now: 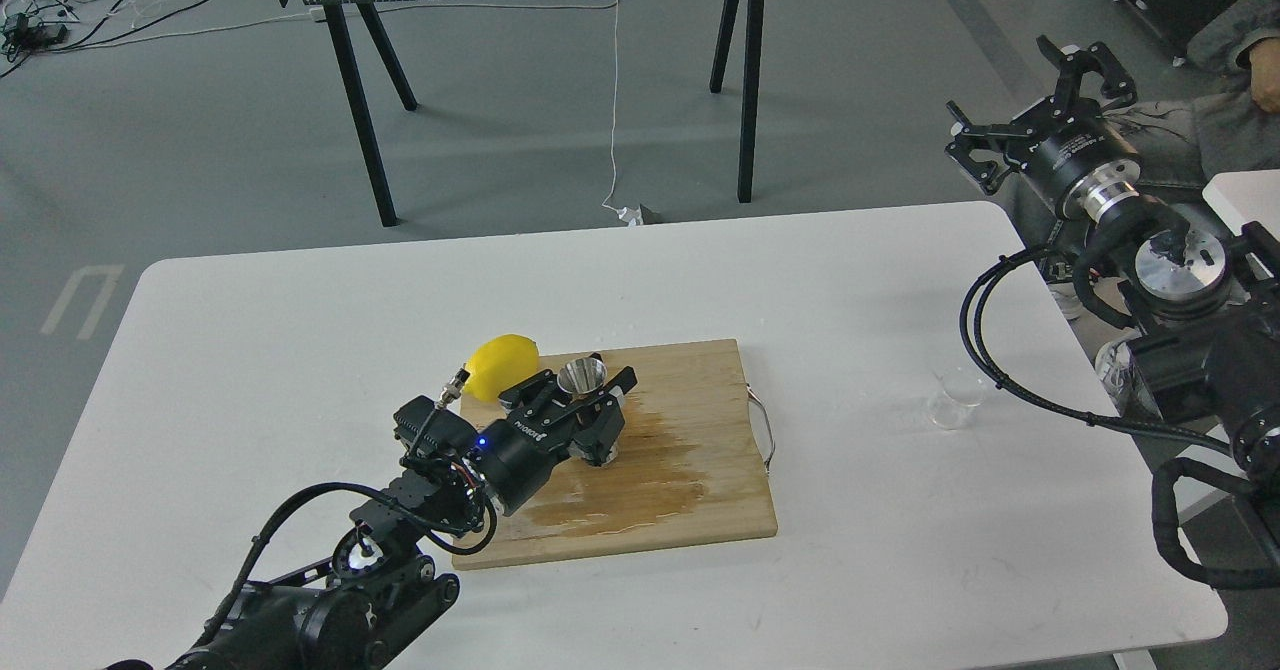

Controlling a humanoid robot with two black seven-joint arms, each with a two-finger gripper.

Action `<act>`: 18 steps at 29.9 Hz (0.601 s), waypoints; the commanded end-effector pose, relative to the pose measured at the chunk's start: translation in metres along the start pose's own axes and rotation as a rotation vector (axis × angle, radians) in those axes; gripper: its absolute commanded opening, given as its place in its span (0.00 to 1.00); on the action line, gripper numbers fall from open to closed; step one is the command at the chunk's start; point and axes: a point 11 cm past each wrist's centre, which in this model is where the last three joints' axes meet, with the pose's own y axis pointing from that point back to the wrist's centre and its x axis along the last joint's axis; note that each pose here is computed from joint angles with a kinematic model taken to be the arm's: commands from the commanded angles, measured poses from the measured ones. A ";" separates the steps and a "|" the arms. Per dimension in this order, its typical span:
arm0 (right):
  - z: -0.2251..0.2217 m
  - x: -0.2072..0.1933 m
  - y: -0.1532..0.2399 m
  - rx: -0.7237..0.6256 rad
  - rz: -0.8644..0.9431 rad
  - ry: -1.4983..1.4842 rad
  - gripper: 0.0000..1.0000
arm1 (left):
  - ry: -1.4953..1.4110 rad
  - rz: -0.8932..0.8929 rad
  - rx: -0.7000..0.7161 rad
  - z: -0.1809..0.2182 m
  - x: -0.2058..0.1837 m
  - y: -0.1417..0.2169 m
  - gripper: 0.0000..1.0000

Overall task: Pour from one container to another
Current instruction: 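Lower the jigger upright onto the board beside the lemon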

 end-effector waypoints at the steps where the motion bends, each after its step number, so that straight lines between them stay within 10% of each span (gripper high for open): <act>1: -0.001 0.000 0.000 0.001 0.000 0.001 0.99 | 0.000 0.000 0.000 0.000 0.000 0.000 0.50; 18: 0.001 0.003 0.002 -0.002 0.005 -0.001 0.99 | 0.002 -0.029 -0.011 0.005 -0.011 0.005 0.81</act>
